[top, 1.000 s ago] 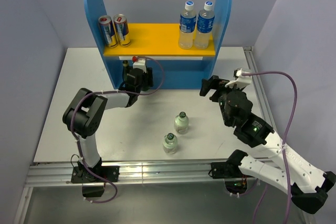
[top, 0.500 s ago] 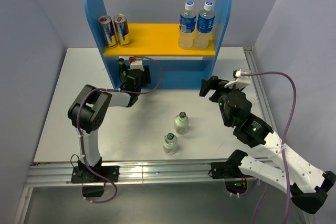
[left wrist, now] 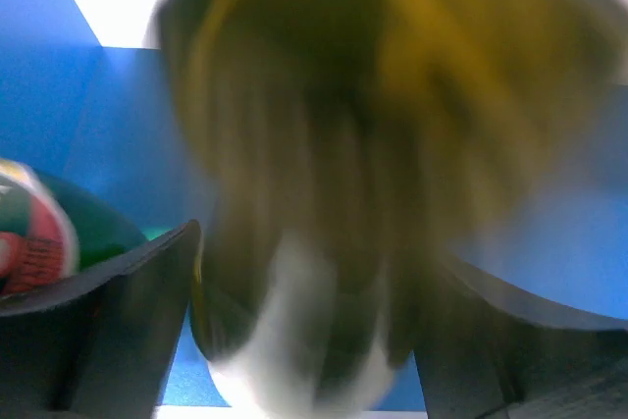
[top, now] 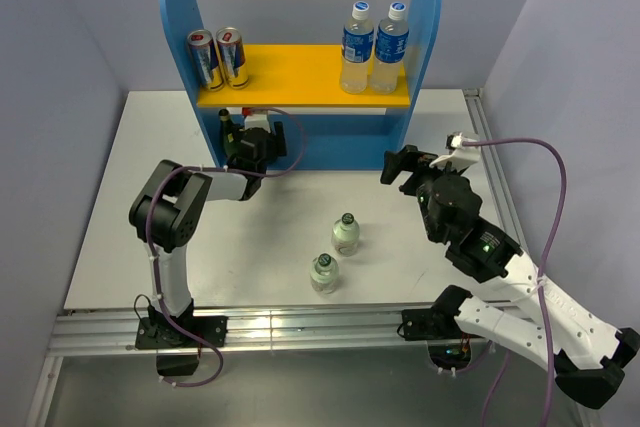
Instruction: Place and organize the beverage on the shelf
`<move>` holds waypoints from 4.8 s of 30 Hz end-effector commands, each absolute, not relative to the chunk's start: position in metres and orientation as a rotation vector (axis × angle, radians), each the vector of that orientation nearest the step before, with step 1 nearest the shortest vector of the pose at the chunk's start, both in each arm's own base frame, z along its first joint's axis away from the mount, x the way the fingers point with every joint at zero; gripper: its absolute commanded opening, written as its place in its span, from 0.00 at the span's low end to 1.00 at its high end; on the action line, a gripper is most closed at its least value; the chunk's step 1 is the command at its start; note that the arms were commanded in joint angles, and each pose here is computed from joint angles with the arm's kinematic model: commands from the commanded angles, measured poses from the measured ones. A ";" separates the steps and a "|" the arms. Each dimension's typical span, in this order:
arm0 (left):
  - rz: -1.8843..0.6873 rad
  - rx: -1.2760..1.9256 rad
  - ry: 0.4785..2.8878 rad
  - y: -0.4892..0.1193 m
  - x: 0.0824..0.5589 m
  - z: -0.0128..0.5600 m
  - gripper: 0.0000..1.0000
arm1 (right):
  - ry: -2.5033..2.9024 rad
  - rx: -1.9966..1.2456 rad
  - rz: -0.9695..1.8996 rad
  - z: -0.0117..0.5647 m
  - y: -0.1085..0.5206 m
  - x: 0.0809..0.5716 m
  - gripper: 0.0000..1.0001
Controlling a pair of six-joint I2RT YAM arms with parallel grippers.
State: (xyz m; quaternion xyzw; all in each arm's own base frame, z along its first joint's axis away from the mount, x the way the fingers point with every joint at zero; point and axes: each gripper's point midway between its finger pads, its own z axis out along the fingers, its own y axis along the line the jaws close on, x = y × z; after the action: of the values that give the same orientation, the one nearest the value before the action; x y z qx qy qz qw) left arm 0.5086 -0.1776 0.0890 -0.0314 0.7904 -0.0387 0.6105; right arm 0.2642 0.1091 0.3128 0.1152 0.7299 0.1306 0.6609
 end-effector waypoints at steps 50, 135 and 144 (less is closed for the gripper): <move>-0.241 -0.105 1.850 -0.208 0.411 0.150 0.99 | 1.580 0.321 0.334 0.328 0.095 0.254 0.99; -0.812 0.347 1.788 -0.262 0.171 0.175 0.99 | 1.534 0.305 0.404 0.333 0.098 0.248 0.99; -0.875 0.466 1.863 -0.266 0.147 0.162 0.99 | 1.530 0.308 0.403 0.336 0.096 0.247 0.99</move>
State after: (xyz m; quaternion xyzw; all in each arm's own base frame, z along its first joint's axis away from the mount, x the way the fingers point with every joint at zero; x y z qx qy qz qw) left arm 0.1602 -0.2547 0.1612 0.1669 0.7634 -0.3401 0.5232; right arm 0.2470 0.0964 0.3299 0.1301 0.6918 0.1736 0.6888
